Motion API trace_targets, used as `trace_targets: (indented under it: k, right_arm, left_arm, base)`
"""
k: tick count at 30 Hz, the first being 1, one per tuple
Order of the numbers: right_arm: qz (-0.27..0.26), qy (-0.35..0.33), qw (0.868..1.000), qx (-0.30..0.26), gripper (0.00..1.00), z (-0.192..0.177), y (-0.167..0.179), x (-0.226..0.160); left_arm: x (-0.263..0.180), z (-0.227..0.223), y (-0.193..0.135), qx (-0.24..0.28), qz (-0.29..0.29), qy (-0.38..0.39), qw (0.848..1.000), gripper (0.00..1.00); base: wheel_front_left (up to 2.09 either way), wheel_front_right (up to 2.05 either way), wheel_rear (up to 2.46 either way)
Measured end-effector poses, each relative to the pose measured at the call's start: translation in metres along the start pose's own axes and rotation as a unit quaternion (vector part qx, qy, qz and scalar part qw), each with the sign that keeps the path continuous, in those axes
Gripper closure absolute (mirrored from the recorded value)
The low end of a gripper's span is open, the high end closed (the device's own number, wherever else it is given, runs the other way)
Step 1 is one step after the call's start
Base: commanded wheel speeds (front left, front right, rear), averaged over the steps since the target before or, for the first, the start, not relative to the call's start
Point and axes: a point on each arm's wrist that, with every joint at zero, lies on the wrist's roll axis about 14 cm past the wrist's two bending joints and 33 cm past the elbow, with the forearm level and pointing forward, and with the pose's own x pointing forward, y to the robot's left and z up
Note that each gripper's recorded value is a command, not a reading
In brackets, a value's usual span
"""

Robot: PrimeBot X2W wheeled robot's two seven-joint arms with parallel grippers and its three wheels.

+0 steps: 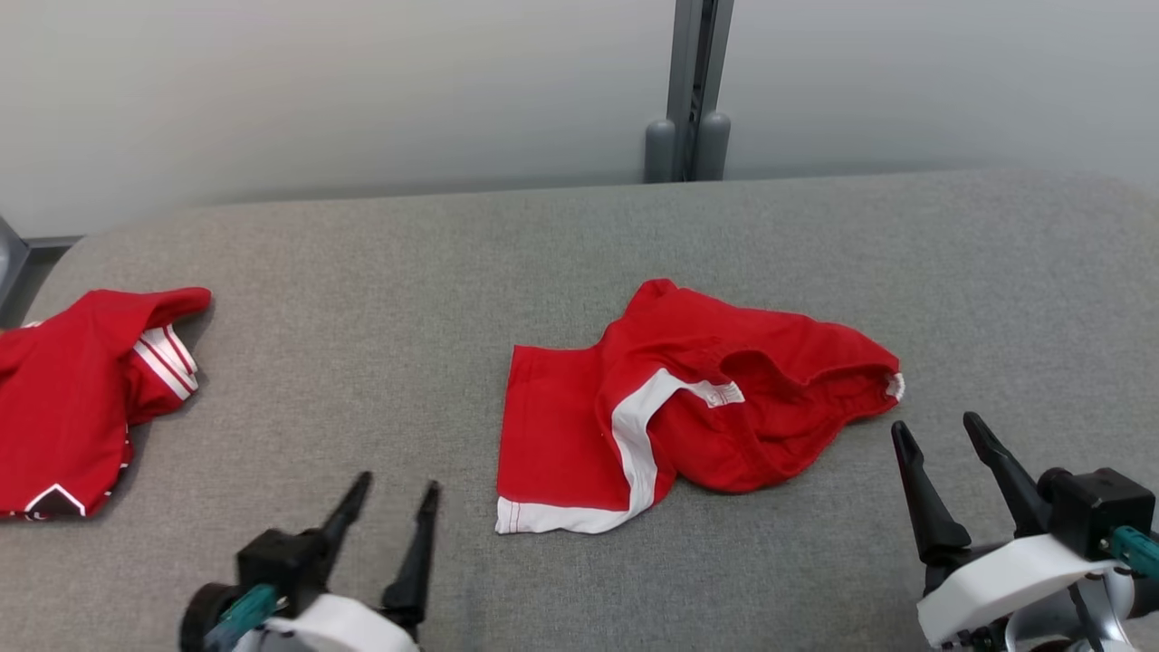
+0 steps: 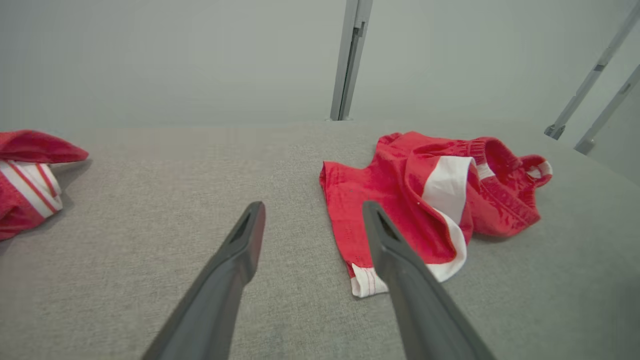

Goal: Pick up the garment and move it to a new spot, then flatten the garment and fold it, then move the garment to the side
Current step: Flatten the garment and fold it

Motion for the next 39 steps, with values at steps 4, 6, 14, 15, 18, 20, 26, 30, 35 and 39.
trace_targets:
  k: [4,6,14,15,18,20,26,30,35,39]
  right_arm:
    - [0.001,0.004,1.0,0.002,0.0,-0.003,0.0,0.009]
    - [0.0,0.006,1.0,0.004,0.0,-0.006,-0.001,0.013]
    - [-0.025,0.028,0.999,0.01,0.0,-0.023,-0.017,0.017]
    - [-0.028,0.03,0.999,0.01,0.0,-0.025,-0.019,0.016]
    - [-0.036,0.032,0.999,0.011,0.0,-0.026,-0.024,0.016]
    - [-0.039,0.031,0.999,0.011,0.0,-0.026,-0.026,0.017]
    - [-0.001,0.038,0.999,0.013,0.0,-0.026,-0.008,0.031]
    - [0.069,0.073,0.995,0.005,0.0,-0.037,0.027,0.053]
    - [0.129,0.118,0.985,-0.01,0.0,-0.056,0.056,0.072]
    - [0.156,0.152,0.976,-0.016,0.0,-0.073,0.068,0.087]
  left_arm:
    - [0.014,-0.041,-0.024,-0.02,-0.05,0.083,0.995,0.0]
    - [0.019,-0.06,-0.035,-0.025,-0.074,0.122,0.989,0.0]
    - [0.036,-0.11,-0.06,-0.033,-0.128,0.22,0.966,0.0]
    - [0.037,-0.114,-0.061,-0.033,-0.132,0.226,0.965,0.27]
    - [0.042,-0.119,-0.061,-0.035,-0.135,0.233,0.962,1.0]
    - [0.045,-0.119,-0.061,-0.036,-0.133,0.228,0.964,1.0]
    - [0.043,-0.116,-0.053,-0.036,-0.121,0.216,0.968,1.0]
    - [0.043,-0.108,-0.051,-0.04,-0.114,0.2,0.972,1.0]
    - [0.045,-0.101,-0.047,-0.043,-0.105,0.186,0.976,1.0]
    - [0.045,-0.099,-0.042,-0.045,-0.097,0.179,0.978,1.0]
  base:
    - [0.0,0.0,0.0]
    - [0.0,0.0,0.0]
    - [0.0,0.0,0.0]
    - [0.0,0.0,0.0]
    - [0.0,0.0,0.0]
    - [0.0,0.0,0.0]
    - [0.0,0.0,0.0]
    - [0.0,0.0,0.0]
    - [0.0,0.0,0.0]
    - [0.0,0.0,0.0]
